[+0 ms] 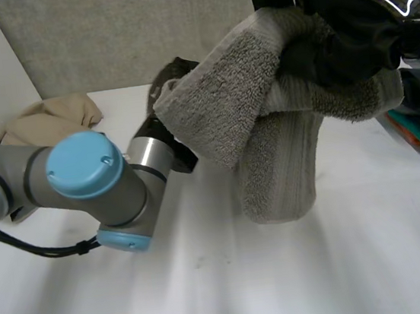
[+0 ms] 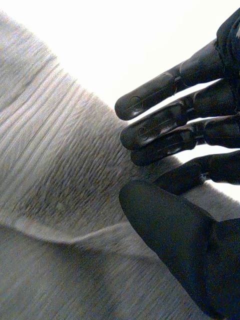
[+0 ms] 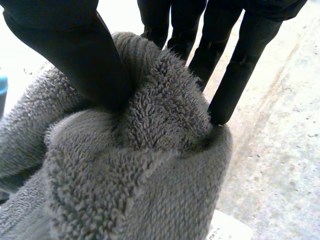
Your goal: Fold the laundry.
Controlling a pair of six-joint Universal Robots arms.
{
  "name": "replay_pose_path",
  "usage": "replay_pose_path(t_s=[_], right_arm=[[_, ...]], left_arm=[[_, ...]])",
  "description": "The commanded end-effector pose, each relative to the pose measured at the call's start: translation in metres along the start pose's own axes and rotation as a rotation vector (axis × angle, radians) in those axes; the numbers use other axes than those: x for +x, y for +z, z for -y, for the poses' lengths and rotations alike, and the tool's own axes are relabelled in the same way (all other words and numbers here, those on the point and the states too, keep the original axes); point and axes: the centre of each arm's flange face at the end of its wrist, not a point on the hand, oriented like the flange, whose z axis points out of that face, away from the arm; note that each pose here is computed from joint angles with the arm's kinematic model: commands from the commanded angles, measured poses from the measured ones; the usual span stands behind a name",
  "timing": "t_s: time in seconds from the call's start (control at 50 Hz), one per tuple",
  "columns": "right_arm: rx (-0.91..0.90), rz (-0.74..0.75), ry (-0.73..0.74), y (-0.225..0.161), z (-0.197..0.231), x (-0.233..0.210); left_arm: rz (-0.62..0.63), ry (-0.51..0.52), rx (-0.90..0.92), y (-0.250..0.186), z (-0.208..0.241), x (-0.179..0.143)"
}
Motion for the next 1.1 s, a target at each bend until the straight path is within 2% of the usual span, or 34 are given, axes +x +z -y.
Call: replay_pose_path(t_s=[0.02, 0.08, 0.1, 0.16, 0.18, 0.28, 0.4, 0.5, 0.58, 0.7, 0.78, 0.96, 1.1], right_arm=[[0.037, -0.134, -0.052, 0.015, -0.002, 0.039], [0.027, -0.227, -0.089, 0.023, -0.007, 0.069], [0.019, -0.244, -0.1, 0.025, -0.009, 0.076], [-0.054, -0.286, -0.129, 0.039, -0.031, 0.105], [-0.079, -0.29, -0.13, 0.042, -0.04, 0.111], [-0.216, -0.271, -0.1, 0.057, -0.084, 0.129], [-0.331, -0.218, -0.066, 0.066, -0.124, 0.12], [-0.368, -0.192, -0.067, 0.069, -0.138, 0.106], [-0.389, -0.21, -0.081, 0.071, -0.146, 0.101], [-0.409, -0.25, -0.106, 0.072, -0.16, 0.103], [-0.429, -0.246, -0.119, 0.069, -0.169, 0.101], [-0.45, -0.238, -0.116, 0.063, -0.184, 0.097], [-0.449, -0.243, -0.118, 0.062, -0.188, 0.097]], left_arm=[[0.114, 0.166, 0.178, -0.004, 0.082, -0.021], [0.112, 0.293, 0.205, -0.01, 0.113, -0.019], [0.089, 0.38, 0.191, -0.015, 0.123, -0.013], [0.035, 0.505, 0.129, -0.027, 0.129, -0.002], [-0.001, 0.577, 0.085, -0.036, 0.132, 0.007], [-0.052, 0.697, -0.058, -0.062, 0.129, 0.014], [0.012, 0.67, -0.226, -0.081, 0.103, -0.013], [0.056, 0.586, -0.414, -0.096, 0.054, -0.039], [0.028, 0.553, -0.534, -0.111, 0.017, -0.039], [0.002, 0.543, -0.588, -0.123, -0.003, -0.034], [0.001, 0.567, -0.592, -0.12, -0.012, -0.043], [-0.039, 0.716, -0.634, -0.1, -0.038, -0.065], [-0.026, 0.751, -0.642, -0.09, -0.05, -0.074]])
